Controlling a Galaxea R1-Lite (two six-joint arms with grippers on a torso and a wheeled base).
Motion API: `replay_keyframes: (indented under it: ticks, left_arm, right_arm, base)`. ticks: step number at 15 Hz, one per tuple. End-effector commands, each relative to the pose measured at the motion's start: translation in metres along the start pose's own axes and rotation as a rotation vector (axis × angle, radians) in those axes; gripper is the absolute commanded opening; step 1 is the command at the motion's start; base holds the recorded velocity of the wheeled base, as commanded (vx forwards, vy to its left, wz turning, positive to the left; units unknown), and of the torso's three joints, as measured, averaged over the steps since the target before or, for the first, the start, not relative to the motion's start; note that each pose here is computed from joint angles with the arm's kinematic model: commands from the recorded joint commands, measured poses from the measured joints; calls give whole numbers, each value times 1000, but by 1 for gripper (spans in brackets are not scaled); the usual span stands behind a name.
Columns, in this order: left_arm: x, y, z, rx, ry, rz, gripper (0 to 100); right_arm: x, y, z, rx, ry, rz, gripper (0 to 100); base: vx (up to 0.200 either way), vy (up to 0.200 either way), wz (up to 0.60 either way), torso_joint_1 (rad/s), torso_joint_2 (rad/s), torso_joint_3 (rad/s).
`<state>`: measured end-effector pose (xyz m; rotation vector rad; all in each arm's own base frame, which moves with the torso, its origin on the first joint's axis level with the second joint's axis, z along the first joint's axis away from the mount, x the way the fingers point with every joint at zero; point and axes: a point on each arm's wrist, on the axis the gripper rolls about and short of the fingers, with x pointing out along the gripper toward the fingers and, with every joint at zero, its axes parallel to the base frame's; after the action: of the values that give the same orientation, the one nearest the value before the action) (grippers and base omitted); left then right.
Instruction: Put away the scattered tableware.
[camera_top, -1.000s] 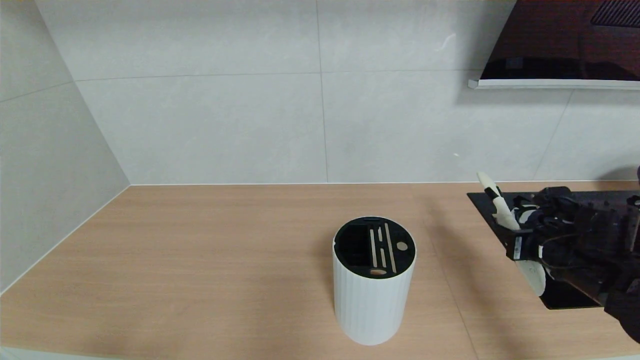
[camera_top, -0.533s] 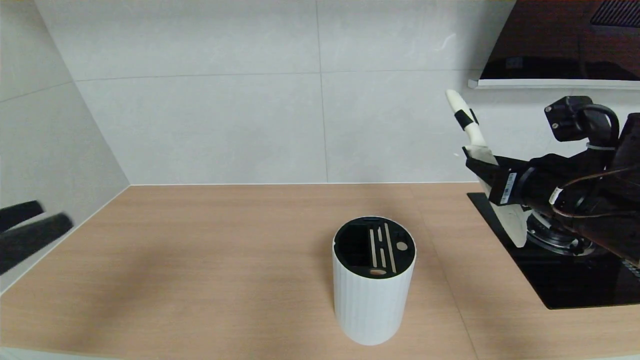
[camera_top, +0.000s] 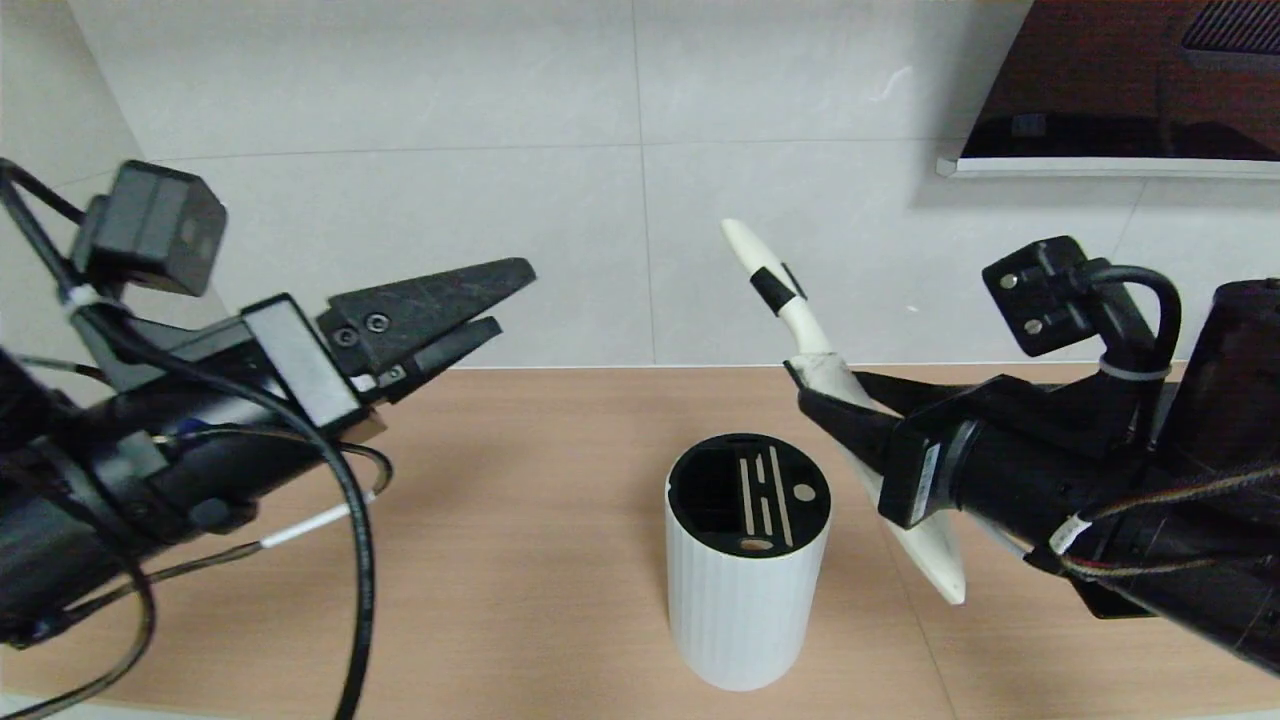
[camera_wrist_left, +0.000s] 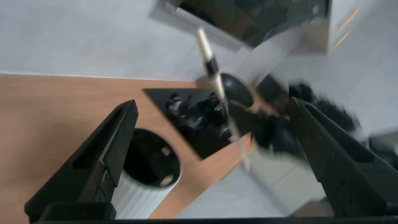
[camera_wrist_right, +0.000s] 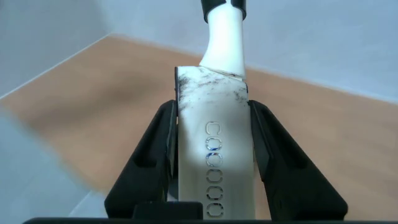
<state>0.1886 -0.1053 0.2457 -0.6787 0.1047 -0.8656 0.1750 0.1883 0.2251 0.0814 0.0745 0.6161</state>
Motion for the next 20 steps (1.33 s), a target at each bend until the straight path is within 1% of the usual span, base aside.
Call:
replay_keyframes:
  ticks: [1,2,3,4,5,6,8,9,10,12,14,15,17,18,20]
  left_arm:
    - [27,31,-42,-64,106,33,100]
    - [33,31,-48,-63,108,8,100]
    - [34,31,-49,-62,106,3,100]
    - [45,31,-58,-59,112,-36,100]
    - [53,30,-61,-52,115,-56,100]
    - [60,29,-66,-46,130,-68,100]
    - [65,27,-74,-30,153,-83,100]
    - [70,23,-77,-26,161,-102,100]
    - [77,21,-75,-22,151,-116,100]
    - [92,27,-78,-21,143,-102,100]
    - [102,35,-83,-24,116,-46,100]
    - [105,36,-82,-22,97,-32,100]
    - [108,37,-83,-21,86,-25,100]
    - [110,36,-80,-19,66,-15,100]
    - [110,36,-79,-18,56,-9,100]
  right_arm:
    - [4,12,-11,5,35,41,0]
    - [4,12,-12,9,38,42,0]
    - [4,12,-12,9,38,42,0]
    - [6,14,-14,10,40,45,0]
    - [5,18,-13,14,32,62,0]
    - [5,19,-14,14,30,65,0]
    - [5,21,-16,11,39,71,0]
    - [8,22,-20,8,52,71,0]
    - [10,25,-22,6,54,79,0]
    - [15,27,-27,5,44,58,0]
    - [20,32,-35,2,44,60,0]
    - [20,32,-36,1,42,60,0]
    - [20,32,-37,0,41,60,0]
    - [19,31,-39,-4,48,63,0]
    - [18,31,-40,-7,53,62,0]
  base:
    - [0,0,0,0,0,0]
    - [0,0,0,0,0,0]
    - [0,0,0,0,0,0]
    - [0,0,0,0,0,0]
    - [0,0,0,0,0,0]
    - [0,0,0,0,0,0]
    - [0,0,0,0,0,0]
    - [0,0,0,0,0,0]
    - [0,0,0,0,0,0]
    - [0,0,0,0,0,0]
    - [0,0,0,0,0,0]
    - [0,0,0,0,0,0]
    - [0,0,0,0,0,0]
    - [0,0,0,0,0,0]
    - [0,0,0,0,0,0]
